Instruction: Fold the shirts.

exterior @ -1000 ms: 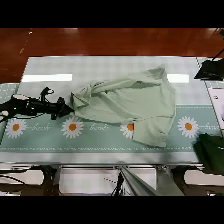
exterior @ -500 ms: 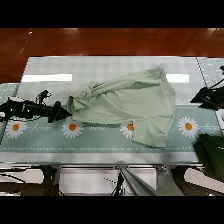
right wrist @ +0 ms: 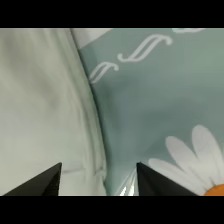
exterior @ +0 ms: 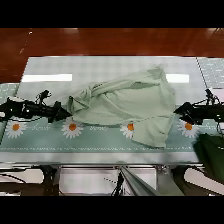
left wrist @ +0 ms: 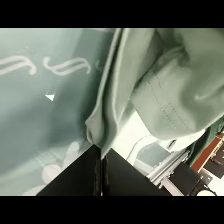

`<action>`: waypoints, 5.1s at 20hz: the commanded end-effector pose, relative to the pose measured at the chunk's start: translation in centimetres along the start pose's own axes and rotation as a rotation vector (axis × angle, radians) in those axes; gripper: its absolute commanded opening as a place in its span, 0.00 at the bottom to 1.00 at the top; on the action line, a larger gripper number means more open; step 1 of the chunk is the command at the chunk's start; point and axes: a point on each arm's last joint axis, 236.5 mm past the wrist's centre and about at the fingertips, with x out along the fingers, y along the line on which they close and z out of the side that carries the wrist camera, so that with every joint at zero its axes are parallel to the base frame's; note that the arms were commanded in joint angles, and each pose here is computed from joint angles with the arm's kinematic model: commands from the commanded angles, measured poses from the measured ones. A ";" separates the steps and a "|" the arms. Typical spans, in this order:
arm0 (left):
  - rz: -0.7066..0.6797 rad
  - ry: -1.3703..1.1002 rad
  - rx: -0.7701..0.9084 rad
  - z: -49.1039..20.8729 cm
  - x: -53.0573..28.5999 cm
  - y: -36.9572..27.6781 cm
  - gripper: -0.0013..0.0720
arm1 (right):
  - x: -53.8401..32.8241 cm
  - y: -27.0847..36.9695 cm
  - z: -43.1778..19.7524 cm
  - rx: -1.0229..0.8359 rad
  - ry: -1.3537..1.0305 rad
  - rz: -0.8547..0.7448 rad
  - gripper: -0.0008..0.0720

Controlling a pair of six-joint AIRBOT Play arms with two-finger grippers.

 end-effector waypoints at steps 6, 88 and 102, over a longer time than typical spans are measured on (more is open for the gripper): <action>-0.064 -0.018 0.017 1.0 -0.7 -2.2 0.05 | 4.1 4.3 -3.2 -0.119 0.099 0.023 0.07; 0.259 -0.283 0.288 12.2 -2.9 -8.6 0.05 | -1.4 14.2 14.6 -0.449 0.049 -0.263 0.07; 0.261 -0.251 0.263 11.6 -3.6 -7.6 0.05 | -1.9 12.8 13.7 -0.413 0.096 -0.319 0.07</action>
